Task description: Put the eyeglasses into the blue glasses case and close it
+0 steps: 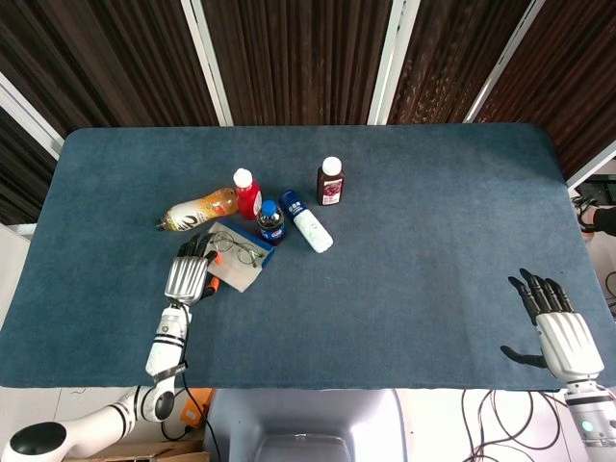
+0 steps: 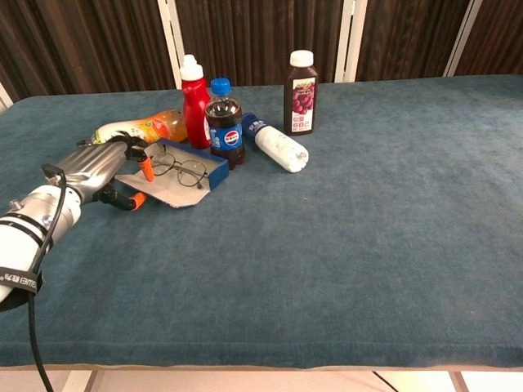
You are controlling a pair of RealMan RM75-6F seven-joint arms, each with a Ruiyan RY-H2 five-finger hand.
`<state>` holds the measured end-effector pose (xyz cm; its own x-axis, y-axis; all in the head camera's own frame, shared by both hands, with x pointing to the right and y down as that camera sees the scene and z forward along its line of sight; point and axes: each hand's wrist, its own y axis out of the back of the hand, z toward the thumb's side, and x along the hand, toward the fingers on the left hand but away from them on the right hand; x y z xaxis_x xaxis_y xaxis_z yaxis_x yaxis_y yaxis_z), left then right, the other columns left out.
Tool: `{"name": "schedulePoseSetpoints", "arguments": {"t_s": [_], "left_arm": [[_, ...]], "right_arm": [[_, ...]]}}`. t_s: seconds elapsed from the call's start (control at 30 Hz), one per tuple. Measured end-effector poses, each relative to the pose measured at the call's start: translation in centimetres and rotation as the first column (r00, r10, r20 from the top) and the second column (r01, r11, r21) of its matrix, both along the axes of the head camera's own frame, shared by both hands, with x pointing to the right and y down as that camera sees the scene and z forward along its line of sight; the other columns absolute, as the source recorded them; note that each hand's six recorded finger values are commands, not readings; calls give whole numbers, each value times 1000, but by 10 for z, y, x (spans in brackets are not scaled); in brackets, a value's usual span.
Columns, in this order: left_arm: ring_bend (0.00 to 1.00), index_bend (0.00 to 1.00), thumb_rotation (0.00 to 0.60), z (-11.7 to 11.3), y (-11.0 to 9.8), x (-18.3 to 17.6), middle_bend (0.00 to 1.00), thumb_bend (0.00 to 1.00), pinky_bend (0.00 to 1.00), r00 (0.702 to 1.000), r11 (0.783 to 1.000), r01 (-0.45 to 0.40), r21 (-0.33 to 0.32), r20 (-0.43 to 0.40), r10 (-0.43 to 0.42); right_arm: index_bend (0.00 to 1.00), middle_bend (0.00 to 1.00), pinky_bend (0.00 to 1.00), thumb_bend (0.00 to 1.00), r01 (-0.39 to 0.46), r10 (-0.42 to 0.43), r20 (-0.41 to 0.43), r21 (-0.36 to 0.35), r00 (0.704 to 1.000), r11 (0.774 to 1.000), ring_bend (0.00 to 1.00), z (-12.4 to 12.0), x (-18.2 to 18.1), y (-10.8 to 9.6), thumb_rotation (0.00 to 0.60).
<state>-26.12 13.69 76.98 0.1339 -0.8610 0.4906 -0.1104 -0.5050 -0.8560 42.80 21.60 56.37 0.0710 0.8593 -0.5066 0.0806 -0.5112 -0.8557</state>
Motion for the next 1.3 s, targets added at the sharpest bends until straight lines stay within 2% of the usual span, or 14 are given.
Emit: {"name": "schedulePoseSetpoints", "arguments": {"t_s": [0.37,0.63,1.07,1.3], "left_arm": [[45,554,600,6,2,4,120,451,171,1000,1000,-6,14,-5,6],[47,595,600,0,7,-1,130,493,171,1000,999,-1,37,-22,2],[46,608,600,-41,21,-28,134,494,169,998,998,-2,64,-69,6],[46,624,600,-54,20,-32,137,503,170,1000,999,-20,49,-14,21]], "right_arm": [[0,0,0,83,0,0,0,0,1000,1000,0,0,1,0,600],[0,0,0,80,2,-2,1,-1,1000,1000,0,-1,1,0,600],[0,0,0,81,17,-17,-2,-8,1000,1000,0,0,-3,3,600],[0,0,0,82,19,-19,1,-9,1000,1000,0,1,-5,3,600]]}}
